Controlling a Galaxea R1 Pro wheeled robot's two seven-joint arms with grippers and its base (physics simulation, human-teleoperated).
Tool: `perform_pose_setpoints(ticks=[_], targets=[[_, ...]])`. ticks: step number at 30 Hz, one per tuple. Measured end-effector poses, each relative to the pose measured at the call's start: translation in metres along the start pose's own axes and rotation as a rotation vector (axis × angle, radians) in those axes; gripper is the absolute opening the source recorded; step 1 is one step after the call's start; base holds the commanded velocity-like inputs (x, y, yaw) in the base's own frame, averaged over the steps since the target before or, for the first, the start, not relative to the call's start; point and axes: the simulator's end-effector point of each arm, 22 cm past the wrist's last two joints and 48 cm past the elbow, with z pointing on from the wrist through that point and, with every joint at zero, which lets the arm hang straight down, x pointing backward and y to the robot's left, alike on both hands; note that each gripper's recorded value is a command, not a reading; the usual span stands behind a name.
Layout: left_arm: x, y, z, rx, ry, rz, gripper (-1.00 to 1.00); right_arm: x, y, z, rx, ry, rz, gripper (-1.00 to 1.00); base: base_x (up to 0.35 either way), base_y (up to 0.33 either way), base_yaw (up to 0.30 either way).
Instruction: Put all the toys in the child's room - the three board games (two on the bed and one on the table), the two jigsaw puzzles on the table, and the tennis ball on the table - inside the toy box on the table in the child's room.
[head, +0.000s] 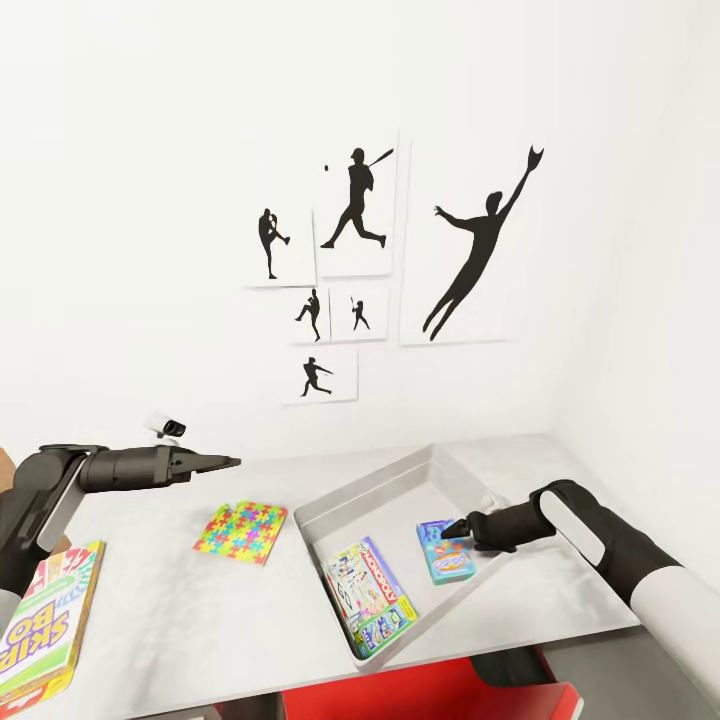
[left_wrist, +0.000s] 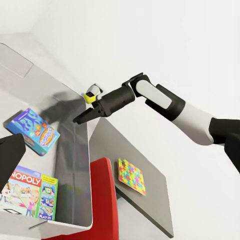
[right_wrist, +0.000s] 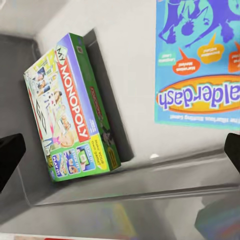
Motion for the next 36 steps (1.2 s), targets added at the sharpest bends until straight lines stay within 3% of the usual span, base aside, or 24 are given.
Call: perform_pose_setpoints(ticks=[11,20,28,36], targets=[[0.0,0.0,0.0,0.001,0.001,0.0,1.0,-0.007,0.002,-0.006,-0.011,-0.02,0.001,1.0,0.0,0.0,0.0],[0.0,0.0,0.0,0.0,0.0,0.0,1.0,-0.038,0.017,-0.03,-0.069,-0.12,0.014,1.0,0.0,0.0,0.0],[0.0,0.0,0.0,0.0,0.0,0.0,1.0,-0.067,0.05,-0.06,-0.139,-0.226,-0.048,1.0,0.0,0.0,0.0],[0.0,-0.001,0.0,0.0,-0.001,0.002,1.0,-0.058,0.087,-0.068,-0.243,-0.246,-0.113,1.0,0.0,0.0,0.0]])
